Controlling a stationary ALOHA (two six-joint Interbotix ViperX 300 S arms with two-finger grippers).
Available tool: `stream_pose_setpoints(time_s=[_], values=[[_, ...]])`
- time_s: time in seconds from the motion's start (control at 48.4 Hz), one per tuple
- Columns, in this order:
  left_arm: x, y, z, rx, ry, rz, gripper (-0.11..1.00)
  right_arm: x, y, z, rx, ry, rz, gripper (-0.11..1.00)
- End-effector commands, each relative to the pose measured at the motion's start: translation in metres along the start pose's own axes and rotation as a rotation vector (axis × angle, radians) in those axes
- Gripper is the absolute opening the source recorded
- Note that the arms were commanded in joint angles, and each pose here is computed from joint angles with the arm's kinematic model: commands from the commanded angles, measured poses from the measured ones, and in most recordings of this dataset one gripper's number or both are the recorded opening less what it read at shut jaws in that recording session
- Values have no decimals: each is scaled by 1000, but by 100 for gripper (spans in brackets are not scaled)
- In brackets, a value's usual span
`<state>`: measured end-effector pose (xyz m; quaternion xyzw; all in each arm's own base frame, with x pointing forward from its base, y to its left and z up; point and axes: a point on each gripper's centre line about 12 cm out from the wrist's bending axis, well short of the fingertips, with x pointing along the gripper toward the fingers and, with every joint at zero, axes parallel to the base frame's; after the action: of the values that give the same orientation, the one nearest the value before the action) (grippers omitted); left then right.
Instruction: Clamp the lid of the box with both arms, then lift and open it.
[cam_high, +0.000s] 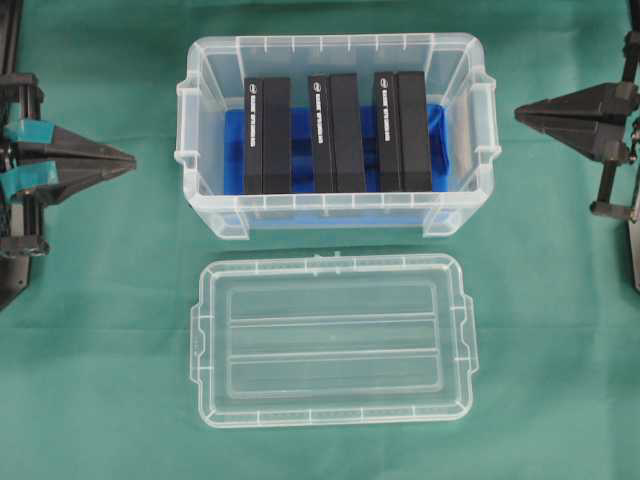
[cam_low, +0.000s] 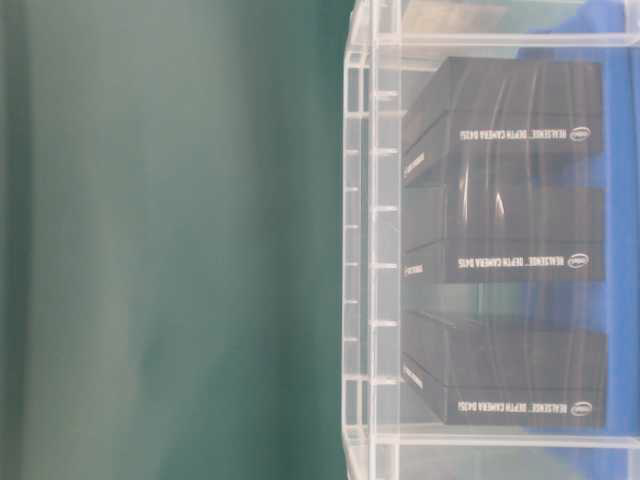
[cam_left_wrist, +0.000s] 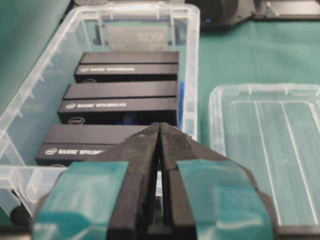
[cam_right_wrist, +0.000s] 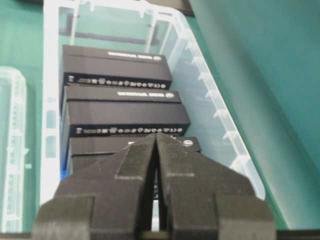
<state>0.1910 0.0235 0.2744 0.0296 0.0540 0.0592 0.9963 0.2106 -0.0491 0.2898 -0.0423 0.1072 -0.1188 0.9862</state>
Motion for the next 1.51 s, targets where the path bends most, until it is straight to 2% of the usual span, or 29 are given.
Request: stream_pose_setpoints(time_s=[0.0,0.641,1.013,1.489], values=[[-2,1,3,-11,-32,5,1,2,1,3,1,-11,9,0],[-6,0,0,-22,-43,4,1,6,4,1,4,-17,39,0],[-6,-11,1,-49,-45,-59,1,10,10,1,4,-31,81,0],[-6,-11,1,-45,-44,-59,1,12,10,-1,4,-21,80,0]])
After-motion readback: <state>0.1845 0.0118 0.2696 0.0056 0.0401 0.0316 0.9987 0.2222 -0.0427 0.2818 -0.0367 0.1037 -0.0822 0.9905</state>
